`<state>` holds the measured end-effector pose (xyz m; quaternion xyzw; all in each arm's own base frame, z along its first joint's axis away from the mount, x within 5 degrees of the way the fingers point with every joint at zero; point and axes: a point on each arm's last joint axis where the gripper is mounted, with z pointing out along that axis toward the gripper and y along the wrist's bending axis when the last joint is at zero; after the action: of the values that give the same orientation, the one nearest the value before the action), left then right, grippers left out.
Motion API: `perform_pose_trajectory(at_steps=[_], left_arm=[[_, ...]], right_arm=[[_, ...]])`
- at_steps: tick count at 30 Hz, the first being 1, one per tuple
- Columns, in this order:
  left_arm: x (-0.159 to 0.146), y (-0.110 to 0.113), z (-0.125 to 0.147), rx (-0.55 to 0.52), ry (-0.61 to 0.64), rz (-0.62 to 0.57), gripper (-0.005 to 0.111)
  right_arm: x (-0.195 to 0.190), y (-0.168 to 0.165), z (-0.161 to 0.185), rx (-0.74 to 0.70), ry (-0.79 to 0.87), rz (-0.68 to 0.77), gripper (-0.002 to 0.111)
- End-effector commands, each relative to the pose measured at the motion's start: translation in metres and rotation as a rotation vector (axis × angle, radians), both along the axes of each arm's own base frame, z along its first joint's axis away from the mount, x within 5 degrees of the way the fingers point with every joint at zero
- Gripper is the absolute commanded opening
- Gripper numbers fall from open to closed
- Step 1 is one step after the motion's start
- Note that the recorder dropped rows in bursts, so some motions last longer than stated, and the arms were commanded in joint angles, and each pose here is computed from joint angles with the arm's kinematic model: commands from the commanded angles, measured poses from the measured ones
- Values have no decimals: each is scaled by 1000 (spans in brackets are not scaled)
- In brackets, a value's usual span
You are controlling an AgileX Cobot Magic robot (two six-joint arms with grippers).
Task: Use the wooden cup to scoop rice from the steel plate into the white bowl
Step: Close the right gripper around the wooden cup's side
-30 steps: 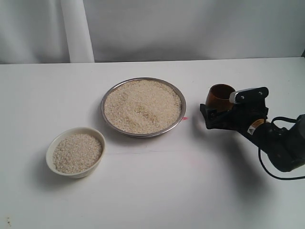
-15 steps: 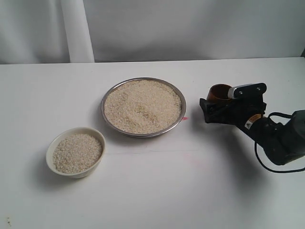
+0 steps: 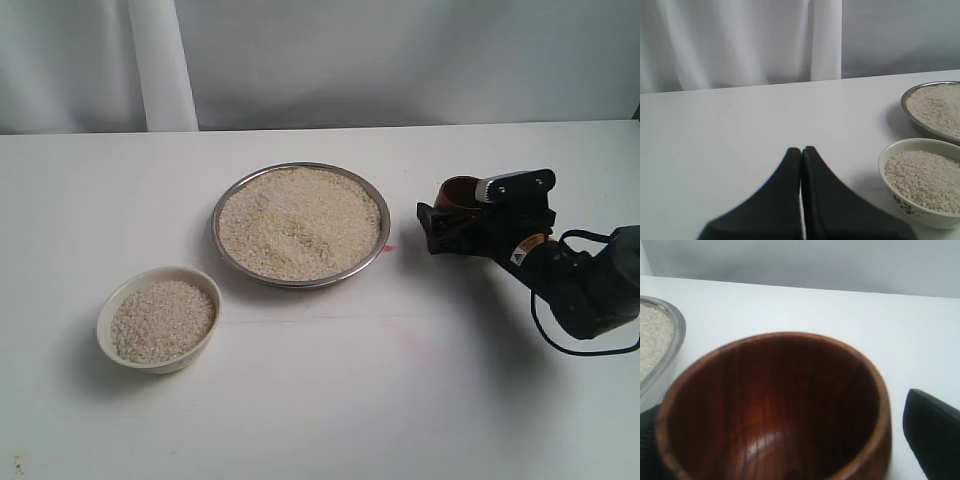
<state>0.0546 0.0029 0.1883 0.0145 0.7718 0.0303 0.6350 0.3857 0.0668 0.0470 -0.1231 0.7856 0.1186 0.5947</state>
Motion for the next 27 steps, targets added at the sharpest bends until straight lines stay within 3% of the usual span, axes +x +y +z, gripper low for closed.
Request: perform_pose_trajectory(at_steps=[1, 16, 17, 22, 24, 27], left_arm=[[0, -1, 0, -13, -9, -4, 0], [0, -1, 0, -13, -9, -4, 0], [0, -1, 0, -13, -9, -4, 0], [0, -1, 0, -13, -9, -4, 0], [0, -1, 0, -13, -9, -4, 0], [0, -1, 0, -13, -9, -4, 0]], right_arm=[[1, 0, -1, 0, 0, 10, 105], [4, 0, -2, -6, 12, 4, 101], [3, 0, -2, -7, 14, 4, 96], [3, 0, -3, -11, 24, 3, 48], [3, 0, -3, -11, 24, 3, 36], [3, 0, -3, -11, 24, 3, 29]])
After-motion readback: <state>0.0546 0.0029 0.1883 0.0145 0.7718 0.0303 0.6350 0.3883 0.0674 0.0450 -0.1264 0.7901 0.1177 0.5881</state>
